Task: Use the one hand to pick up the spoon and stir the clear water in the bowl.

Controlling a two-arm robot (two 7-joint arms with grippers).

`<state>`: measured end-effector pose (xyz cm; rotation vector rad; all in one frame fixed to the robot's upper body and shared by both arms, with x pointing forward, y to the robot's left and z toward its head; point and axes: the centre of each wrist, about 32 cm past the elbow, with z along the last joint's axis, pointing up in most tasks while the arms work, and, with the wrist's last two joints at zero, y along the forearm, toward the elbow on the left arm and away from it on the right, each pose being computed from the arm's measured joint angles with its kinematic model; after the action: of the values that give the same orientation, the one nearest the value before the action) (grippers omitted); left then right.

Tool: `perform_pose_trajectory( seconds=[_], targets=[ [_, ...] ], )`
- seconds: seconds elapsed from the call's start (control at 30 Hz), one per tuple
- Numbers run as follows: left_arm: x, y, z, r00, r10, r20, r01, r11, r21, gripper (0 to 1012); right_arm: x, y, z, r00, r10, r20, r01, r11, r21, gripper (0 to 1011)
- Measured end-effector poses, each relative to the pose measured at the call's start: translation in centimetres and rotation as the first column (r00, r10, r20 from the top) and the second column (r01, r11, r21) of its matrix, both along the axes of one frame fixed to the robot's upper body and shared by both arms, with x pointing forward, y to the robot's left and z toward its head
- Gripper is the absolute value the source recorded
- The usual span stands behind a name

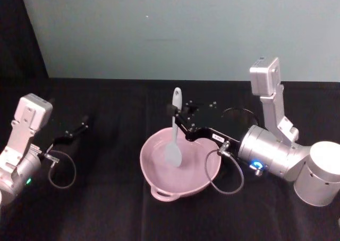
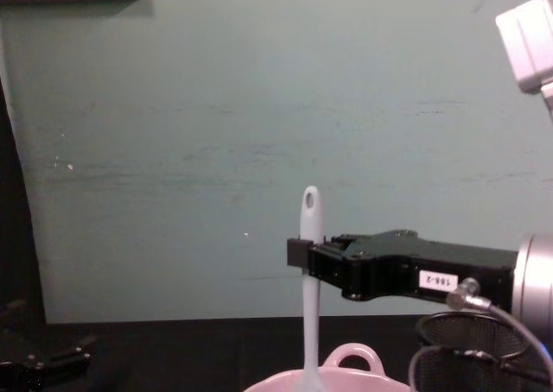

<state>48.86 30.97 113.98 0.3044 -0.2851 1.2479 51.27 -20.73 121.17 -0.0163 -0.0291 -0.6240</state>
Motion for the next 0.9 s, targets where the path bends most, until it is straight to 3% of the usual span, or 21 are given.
perform_pose_trajectory(
  seconds=[0.13,0.43,0.63,0.9],
  targets=[
    [0.0,0.0,0.0,1.0,0.0,0.0,0.0,1.0,0.0,1005,0.2,0.4,-0.6,1.0,0.005,-0.016,-0.005,1.0,0.006,112],
    [0.0,0.0,0.0,1.0,0.0,0.0,0.0,1.0,0.0,1005,2.2,0.7,-2.0,0.999,-0.019,-0.038,0.021,0.999,0.033,112],
    [0.0,0.0,0.0,1.0,0.0,0.0,0.0,1.0,0.0,1005,2.9,-0.6,-2.4,0.996,-0.089,-0.029,0.09,0.995,0.047,112],
    [0.0,0.0,0.0,1.0,0.0,0.0,0.0,1.0,0.0,1005,2.4,-2.7,-2.2,0.988,-0.152,-0.009,0.153,0.987,0.041,112]
  ],
)
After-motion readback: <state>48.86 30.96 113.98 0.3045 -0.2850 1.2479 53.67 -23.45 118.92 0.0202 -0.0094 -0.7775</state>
